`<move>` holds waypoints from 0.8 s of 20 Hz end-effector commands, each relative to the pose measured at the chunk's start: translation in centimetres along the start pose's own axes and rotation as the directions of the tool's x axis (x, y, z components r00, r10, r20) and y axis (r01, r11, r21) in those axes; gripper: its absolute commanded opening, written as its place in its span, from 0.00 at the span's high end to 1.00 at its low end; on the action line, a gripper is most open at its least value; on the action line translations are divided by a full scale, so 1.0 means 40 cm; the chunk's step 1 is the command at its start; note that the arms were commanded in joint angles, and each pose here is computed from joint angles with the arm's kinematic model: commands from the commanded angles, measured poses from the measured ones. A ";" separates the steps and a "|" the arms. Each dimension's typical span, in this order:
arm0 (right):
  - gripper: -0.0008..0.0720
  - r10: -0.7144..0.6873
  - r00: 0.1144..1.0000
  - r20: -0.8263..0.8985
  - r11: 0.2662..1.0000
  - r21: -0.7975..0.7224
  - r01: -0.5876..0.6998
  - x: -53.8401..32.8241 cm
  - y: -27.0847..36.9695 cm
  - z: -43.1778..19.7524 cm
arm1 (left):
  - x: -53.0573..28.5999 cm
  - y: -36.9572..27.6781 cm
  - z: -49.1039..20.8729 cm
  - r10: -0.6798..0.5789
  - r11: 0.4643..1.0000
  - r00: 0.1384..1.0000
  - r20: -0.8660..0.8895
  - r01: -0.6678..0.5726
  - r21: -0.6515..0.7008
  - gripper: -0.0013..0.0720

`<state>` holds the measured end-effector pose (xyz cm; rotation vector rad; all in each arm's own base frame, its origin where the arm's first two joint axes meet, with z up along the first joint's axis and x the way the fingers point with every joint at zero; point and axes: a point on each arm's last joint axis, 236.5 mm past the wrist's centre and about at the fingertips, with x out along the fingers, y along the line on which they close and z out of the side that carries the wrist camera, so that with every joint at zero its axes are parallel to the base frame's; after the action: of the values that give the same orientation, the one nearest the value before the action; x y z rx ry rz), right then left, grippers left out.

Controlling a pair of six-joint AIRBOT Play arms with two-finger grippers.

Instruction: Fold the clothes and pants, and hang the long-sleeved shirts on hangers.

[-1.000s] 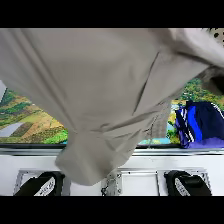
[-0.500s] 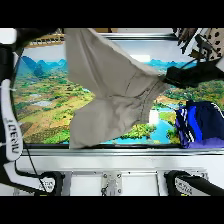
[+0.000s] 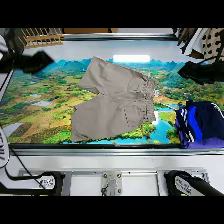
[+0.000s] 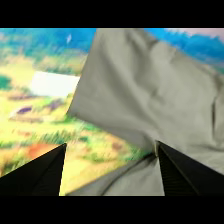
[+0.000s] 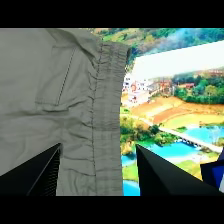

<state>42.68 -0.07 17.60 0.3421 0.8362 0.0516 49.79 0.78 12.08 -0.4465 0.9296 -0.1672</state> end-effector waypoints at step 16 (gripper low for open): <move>0.31 0.085 0.996 -0.023 0.995 -0.041 -0.086 -0.100 0.075 -0.192 | 0.120 0.081 -0.954 -0.195 0.827 0.850 -0.490 -0.126 -0.549 0.17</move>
<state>34.58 3.95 16.46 0.3307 0.8490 0.1458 22.24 -7.63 -11.60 -0.9614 1.5055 -0.0172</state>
